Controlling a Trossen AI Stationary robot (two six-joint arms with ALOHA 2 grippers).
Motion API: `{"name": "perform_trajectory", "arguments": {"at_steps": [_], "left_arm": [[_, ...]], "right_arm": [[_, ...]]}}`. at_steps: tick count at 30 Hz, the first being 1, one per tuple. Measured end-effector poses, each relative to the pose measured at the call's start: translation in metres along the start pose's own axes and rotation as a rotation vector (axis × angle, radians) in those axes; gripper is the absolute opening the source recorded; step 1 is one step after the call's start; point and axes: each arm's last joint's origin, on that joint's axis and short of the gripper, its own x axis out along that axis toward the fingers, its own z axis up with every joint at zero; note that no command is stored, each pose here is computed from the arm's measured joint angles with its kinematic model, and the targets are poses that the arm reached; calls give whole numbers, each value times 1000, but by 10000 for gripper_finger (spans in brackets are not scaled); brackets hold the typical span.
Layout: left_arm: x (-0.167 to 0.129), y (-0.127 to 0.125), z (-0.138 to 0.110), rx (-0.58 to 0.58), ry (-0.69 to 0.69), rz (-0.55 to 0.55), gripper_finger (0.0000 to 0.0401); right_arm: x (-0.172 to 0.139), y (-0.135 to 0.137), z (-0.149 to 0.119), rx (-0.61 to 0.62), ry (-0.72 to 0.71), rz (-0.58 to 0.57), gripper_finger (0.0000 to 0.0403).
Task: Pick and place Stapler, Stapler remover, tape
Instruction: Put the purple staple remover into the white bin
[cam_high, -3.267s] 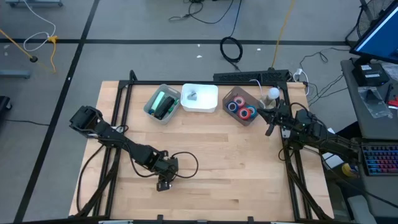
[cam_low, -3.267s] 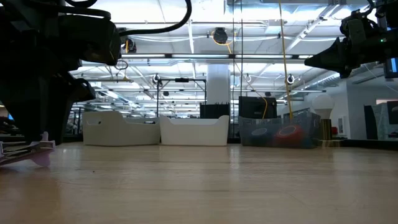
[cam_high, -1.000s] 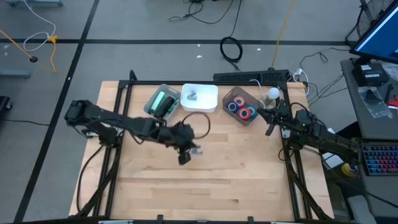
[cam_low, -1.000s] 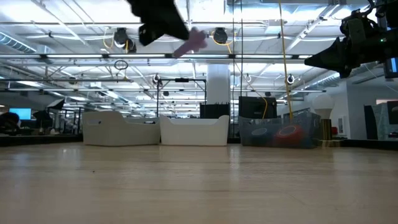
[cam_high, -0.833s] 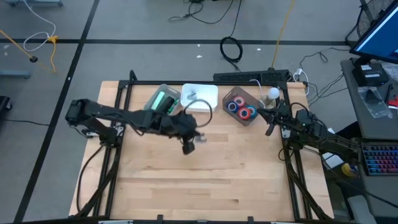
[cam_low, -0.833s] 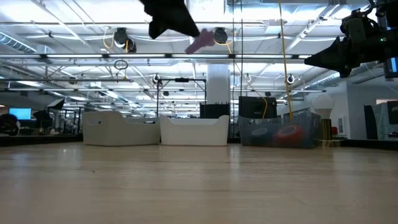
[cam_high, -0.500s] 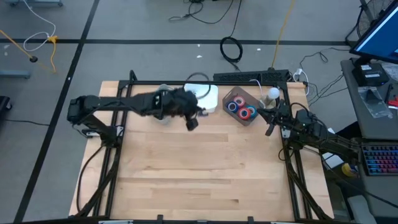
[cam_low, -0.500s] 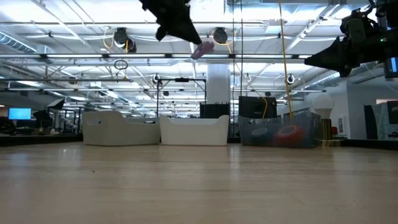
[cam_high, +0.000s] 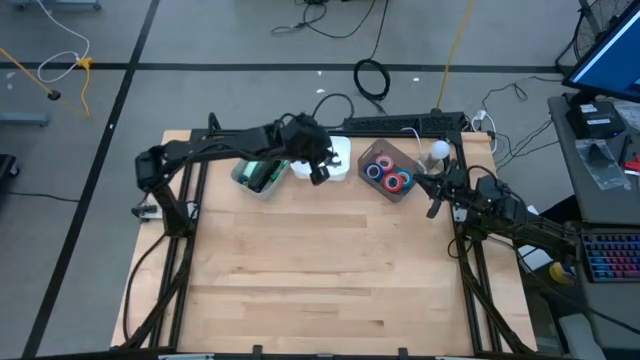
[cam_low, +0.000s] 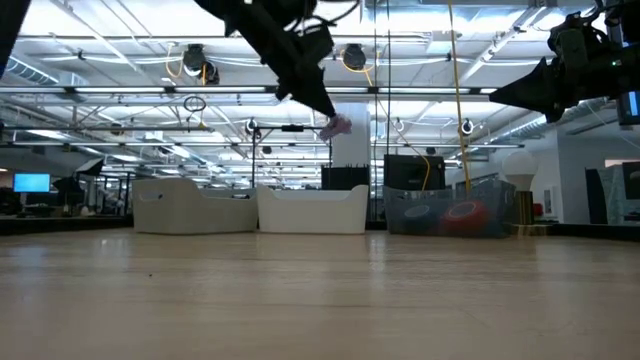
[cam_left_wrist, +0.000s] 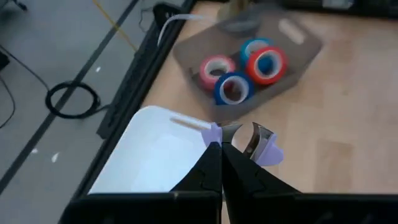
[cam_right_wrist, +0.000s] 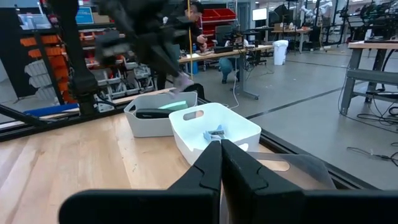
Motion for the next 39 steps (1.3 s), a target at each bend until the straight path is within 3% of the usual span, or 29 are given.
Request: {"name": "perform_trajectory", "arguments": {"at_steps": [10,18,39], "left_arm": [[52,43,-11,43,151,88,0],[93,64,-42,23,314,76,0],[112,55,-54,-7,342,-28,0]], "right_arm": [[0,0,1,1,-7,1,0],[0,0,1,2,-10,-3,0],[0,0,1,1,-11,-3,0]]}}
